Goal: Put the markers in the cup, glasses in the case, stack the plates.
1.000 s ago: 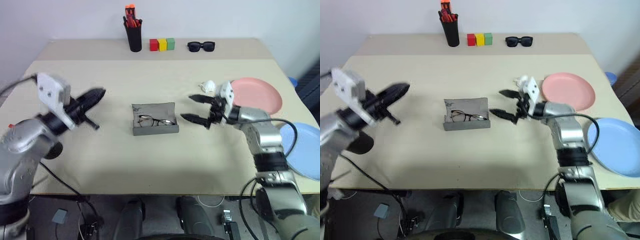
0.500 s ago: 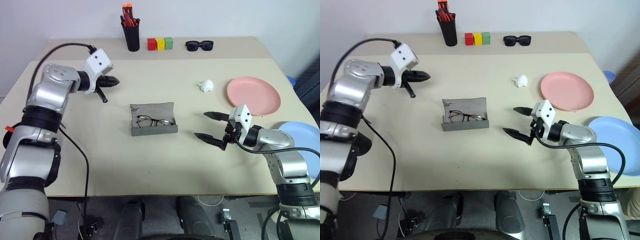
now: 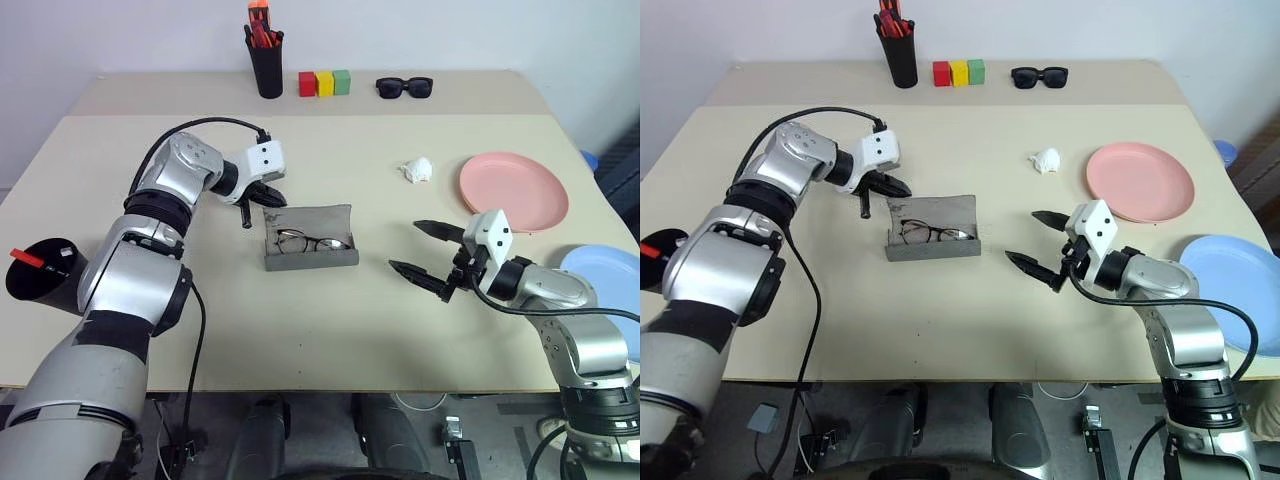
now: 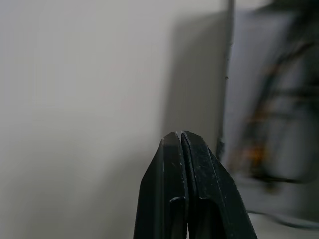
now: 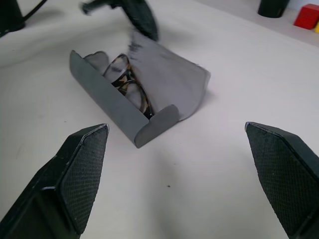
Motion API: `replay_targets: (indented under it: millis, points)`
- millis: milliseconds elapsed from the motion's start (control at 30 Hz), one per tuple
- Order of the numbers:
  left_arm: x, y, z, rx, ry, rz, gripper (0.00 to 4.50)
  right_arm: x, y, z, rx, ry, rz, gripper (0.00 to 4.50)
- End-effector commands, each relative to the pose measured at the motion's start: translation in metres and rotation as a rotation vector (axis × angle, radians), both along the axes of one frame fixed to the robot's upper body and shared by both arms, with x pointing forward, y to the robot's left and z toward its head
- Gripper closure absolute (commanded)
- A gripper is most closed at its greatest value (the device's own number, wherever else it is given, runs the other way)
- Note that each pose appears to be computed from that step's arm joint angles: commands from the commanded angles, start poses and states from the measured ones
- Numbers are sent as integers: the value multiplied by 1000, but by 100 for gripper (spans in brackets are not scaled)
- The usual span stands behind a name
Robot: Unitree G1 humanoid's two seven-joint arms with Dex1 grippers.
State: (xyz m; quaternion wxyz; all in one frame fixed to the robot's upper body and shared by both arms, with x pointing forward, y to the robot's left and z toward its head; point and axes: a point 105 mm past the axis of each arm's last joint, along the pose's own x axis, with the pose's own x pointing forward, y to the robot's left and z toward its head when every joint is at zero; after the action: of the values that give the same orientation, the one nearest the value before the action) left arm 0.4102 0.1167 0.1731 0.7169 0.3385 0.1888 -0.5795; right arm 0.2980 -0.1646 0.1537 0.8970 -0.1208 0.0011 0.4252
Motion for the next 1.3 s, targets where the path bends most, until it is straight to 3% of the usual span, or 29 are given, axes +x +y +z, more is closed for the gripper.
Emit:
replay_targets:
  millis: [33, 300, 433, 667, 800, 900, 1000, 1067, 1233, 1300]
  points:
    - [-15, -2, 2, -50, 64, -106, 448, -3, -2, 16, 9, -55, -5, 0]
    - [-56, 1, -13, -73, 166, -200, 448, -2, -7, 12, 26, -25, -45, 0]
    - [-64, -2, -29, -57, 106, -191, 448, 7, -20, 13, 21, -75, -161, 0]
    - [-41, -25, 44, -377, -184, -54, 448, 14, -54, 25, 49, -113, -380, 0]
    - [-61, -60, 94, -611, -220, -76, 448, 9, -102, 14, 17, -40, -608, 0]
    - [-78, -83, 93, -675, -161, -90, 448, 0, -130, 9, -11, -10, -704, 0]
    - [-103, -99, 61, -635, -61, -148, 359, -12, -163, -4, -112, 2, -841, 0]
    - [-114, -105, 39, -581, -33, -175, 261, -21, -179, -15, -152, 29, -909, 0]
    - [-120, -111, 18, -528, -7, -206, 2, -38, -188, -29, -192, 68, -980, 0]
    - [-120, -113, 13, -504, -5, -227, 2, -43, -186, -35, -197, 93, -993, 0]
